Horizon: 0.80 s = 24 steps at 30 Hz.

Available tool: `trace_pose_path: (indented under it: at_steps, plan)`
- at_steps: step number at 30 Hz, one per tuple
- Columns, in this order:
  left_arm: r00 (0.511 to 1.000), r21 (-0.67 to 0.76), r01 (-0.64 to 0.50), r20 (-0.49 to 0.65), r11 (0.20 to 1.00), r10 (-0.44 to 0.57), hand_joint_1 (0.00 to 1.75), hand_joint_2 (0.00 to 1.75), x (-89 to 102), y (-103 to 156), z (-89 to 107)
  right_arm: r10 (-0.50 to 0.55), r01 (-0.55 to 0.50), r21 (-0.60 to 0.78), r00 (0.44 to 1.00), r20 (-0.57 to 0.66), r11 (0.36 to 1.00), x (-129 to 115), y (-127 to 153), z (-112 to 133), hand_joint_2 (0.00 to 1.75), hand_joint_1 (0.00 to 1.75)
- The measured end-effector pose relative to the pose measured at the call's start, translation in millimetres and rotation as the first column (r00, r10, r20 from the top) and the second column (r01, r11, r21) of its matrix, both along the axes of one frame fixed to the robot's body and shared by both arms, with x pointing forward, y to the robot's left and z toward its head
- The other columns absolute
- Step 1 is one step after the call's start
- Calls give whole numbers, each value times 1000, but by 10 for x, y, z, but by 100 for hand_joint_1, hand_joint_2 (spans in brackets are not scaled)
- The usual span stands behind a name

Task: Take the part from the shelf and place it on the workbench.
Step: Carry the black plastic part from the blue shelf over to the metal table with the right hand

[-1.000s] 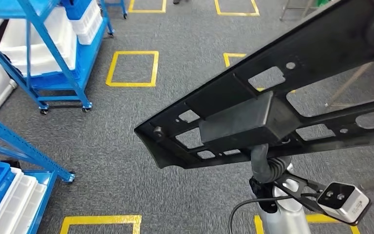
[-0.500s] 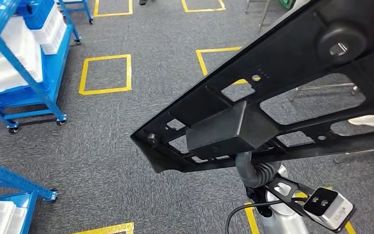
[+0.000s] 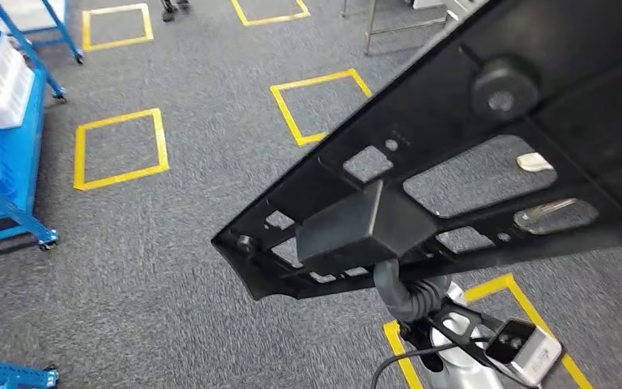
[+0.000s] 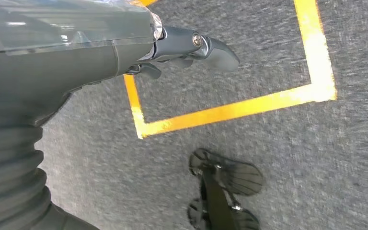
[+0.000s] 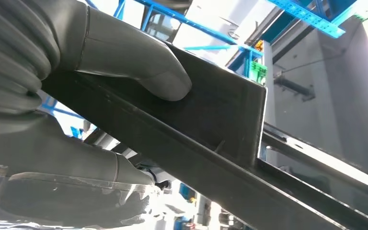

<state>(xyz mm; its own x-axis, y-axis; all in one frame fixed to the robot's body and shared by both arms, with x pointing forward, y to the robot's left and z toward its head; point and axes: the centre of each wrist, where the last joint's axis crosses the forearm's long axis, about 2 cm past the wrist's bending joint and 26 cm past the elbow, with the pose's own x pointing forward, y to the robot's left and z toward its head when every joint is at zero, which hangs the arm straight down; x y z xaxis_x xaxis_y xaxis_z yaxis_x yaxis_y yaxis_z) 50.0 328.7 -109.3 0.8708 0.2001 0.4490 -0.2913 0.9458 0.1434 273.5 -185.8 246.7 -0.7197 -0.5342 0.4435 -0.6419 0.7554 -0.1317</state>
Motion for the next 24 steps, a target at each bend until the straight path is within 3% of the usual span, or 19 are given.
trace_pose_path:
  at_steps: [24]
  plan:
    - [1000, -3, 14, 6, 1000, -14, 0, 175, 9, -19, 0, 18, -16, 40, 999, -40, 999, 162, -113, -10, 175, 175]
